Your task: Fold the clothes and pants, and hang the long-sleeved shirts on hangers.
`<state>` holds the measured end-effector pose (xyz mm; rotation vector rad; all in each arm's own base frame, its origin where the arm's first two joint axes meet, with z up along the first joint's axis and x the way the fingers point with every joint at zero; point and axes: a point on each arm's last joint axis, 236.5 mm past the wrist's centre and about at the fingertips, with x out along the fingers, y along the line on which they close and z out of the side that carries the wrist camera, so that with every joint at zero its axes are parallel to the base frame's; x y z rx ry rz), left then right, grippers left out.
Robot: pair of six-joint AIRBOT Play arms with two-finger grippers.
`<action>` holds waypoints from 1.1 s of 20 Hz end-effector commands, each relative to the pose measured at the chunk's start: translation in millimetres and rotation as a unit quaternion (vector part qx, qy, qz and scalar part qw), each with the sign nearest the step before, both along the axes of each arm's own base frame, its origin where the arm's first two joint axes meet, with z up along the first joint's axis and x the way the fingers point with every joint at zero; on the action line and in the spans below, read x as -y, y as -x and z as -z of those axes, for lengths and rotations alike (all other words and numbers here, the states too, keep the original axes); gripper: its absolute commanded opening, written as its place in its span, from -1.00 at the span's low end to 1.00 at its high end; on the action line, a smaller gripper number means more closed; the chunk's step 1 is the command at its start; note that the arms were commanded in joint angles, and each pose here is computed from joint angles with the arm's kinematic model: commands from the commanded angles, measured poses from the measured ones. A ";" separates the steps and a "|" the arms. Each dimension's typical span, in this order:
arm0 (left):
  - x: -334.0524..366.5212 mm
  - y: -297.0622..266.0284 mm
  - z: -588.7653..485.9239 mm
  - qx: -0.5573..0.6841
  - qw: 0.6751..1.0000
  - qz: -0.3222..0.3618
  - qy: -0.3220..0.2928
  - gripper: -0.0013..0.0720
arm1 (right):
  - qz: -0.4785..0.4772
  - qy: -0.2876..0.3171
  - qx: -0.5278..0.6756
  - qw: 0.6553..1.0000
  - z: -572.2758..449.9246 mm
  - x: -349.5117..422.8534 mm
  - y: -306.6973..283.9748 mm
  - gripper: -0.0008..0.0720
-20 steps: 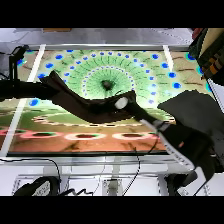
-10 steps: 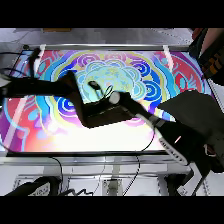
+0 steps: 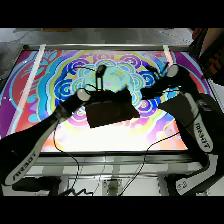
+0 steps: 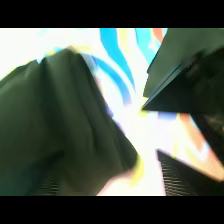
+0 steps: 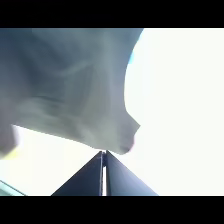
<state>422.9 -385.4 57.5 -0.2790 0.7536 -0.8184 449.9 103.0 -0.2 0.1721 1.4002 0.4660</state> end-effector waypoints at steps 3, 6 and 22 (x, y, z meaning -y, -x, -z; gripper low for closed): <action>4.2 -12.5 11.2 0.046 0.998 -0.015 -0.030 0.93 | 0.016 -0.115 0.045 0.992 -12.5 65.6 -10.2 -0.95; -21.9 -31.1 -2.7 0.052 0.997 -0.041 -0.024 0.93 | 0.045 -0.192 0.041 0.979 -1.6 51.0 -10.1 0.00; -70.0 -32.8 13.5 0.036 0.995 -0.009 -0.092 0.93 | 0.010 -0.170 0.005 0.985 100.0 -165.1 -3.0 -0.63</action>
